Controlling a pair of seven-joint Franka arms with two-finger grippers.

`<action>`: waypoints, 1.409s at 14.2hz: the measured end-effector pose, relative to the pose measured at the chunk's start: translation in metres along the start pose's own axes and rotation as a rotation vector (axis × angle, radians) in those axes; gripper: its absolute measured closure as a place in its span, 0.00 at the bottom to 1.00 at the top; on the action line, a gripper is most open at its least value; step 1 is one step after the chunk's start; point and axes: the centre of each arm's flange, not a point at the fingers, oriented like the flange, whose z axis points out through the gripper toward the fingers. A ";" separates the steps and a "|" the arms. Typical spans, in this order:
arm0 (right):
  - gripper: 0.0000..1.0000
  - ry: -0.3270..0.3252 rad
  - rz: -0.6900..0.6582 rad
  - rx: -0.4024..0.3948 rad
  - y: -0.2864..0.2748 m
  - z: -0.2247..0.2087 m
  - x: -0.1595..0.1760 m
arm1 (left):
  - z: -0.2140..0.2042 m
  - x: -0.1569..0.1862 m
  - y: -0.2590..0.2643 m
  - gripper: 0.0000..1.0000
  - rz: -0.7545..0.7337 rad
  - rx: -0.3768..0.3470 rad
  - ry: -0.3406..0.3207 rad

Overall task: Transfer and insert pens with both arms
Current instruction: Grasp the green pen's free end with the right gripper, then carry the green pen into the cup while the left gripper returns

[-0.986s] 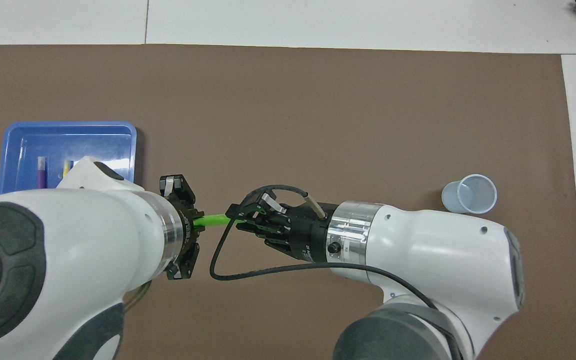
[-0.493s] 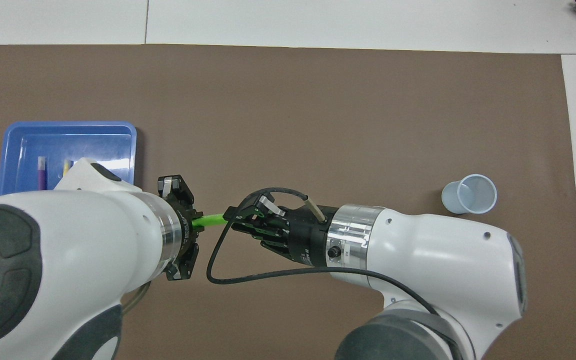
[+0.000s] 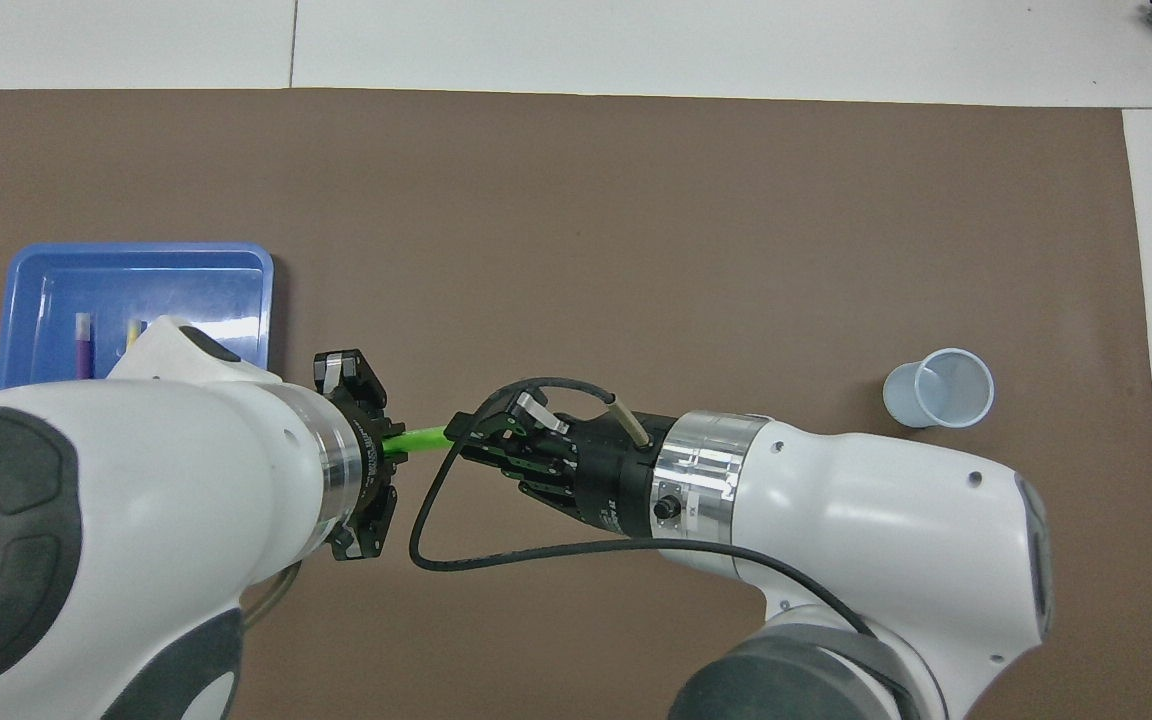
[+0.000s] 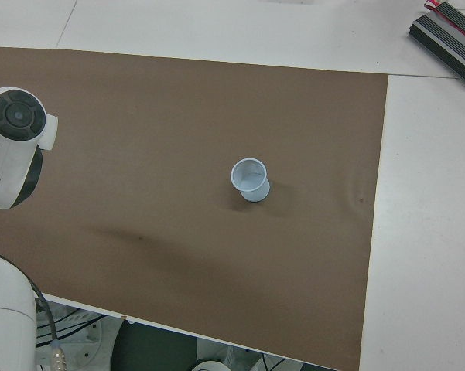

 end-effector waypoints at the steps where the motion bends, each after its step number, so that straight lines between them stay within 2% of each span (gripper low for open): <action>1: 0.79 0.000 0.000 0.000 0.000 0.000 0.000 | 0.000 0.000 0.000 0.82 0.000 0.000 0.000; 8: 0.79 0.000 0.000 0.000 0.000 0.000 0.000 | 0.000 0.000 0.000 0.82 0.000 0.000 0.000; 11: 0.81 0.002 0.000 0.002 0.000 0.000 0.000 | 0.000 -0.002 -0.002 0.60 0.012 0.001 0.001; 12: 0.81 0.002 0.000 0.002 0.000 0.000 0.000 | 0.000 -0.002 -0.002 0.60 0.013 0.001 0.001; 14: 0.81 0.002 -0.001 0.002 0.000 0.000 0.000 | 0.000 -0.002 -0.002 0.50 0.013 0.001 0.001; 17: 0.81 0.000 -0.049 -0.006 0.001 -0.001 0.002 | 0.000 -0.002 -0.002 0.50 0.014 0.001 0.001; 19: 0.81 0.001 -0.146 -0.070 0.005 -0.004 0.011 | 0.000 -0.002 -0.001 0.40 0.014 0.001 0.001; 20: 0.81 0.007 -0.214 -0.133 0.010 -0.008 0.021 | 0.000 -0.001 -0.001 0.40 0.013 0.001 0.001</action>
